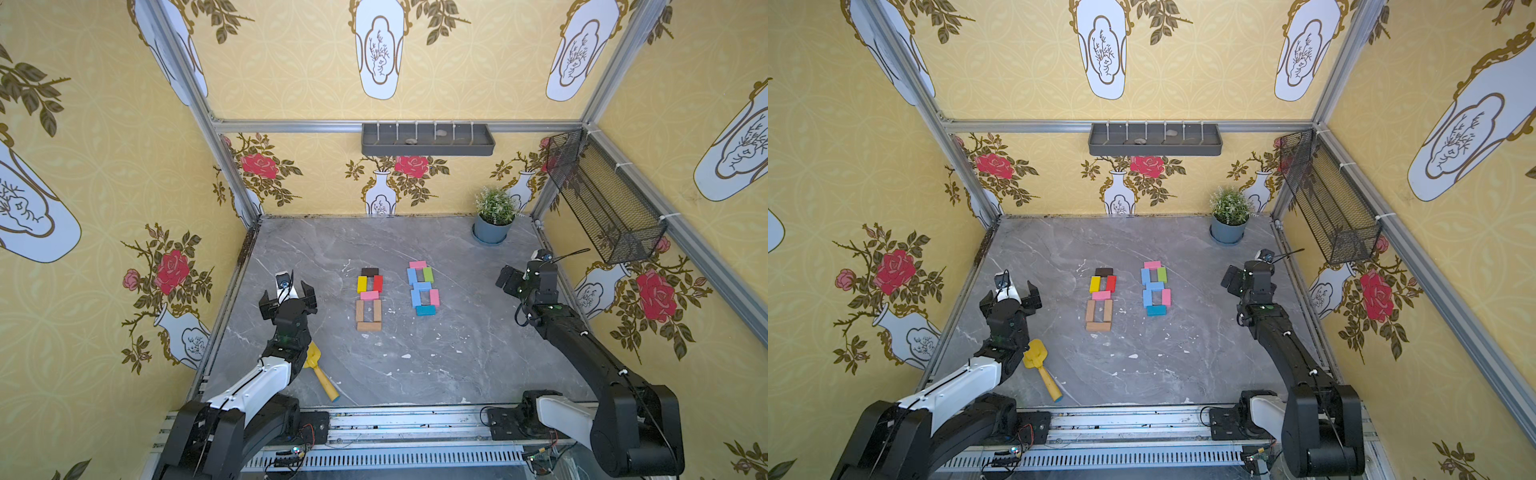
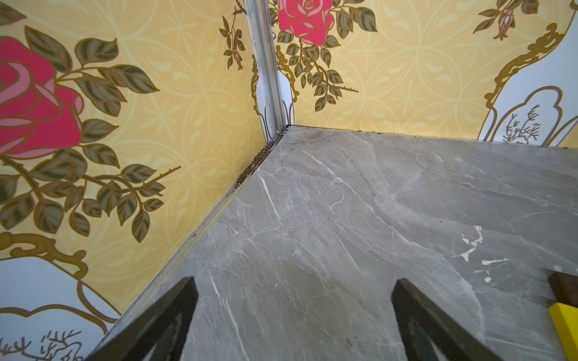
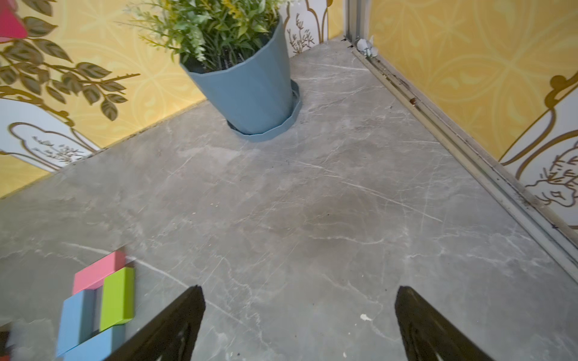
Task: Assemble the number 8 with building blocks
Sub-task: Reset both arms
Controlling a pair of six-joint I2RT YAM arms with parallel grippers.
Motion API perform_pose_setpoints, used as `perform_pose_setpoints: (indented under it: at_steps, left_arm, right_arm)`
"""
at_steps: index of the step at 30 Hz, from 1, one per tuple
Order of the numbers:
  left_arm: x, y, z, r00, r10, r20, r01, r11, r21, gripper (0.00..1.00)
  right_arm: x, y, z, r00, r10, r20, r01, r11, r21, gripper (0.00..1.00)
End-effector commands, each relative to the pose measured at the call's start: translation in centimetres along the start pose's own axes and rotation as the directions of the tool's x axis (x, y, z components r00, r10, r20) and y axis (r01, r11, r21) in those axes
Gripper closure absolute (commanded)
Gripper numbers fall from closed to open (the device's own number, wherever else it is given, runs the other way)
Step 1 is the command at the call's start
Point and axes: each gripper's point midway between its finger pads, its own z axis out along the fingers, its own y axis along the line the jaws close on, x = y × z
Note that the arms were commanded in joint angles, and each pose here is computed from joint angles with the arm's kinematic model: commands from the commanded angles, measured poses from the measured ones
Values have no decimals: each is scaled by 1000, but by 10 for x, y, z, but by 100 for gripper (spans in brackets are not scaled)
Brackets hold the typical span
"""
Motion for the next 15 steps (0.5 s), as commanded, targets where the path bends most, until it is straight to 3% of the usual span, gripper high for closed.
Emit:
perform_pose_setpoints:
  at_steps: [1, 6, 15]
  left_arm:
    - [-32, -13, 4, 987, -66, 146, 55, 996, 77, 0]
    - [-32, -15, 8, 976, -28, 216, 14, 998, 69, 0]
    - [-43, -5, 2, 964, 1, 265, -16, 998, 57, 0]
  right_arm:
    - [-13, -18, 10, 999, -9, 51, 6, 999, 53, 2]
    - [-9, -45, 26, 998, 16, 65, -24, 992, 123, 3]
    - [-3, -55, 45, 984, -117, 136, 95, 983, 159, 2]
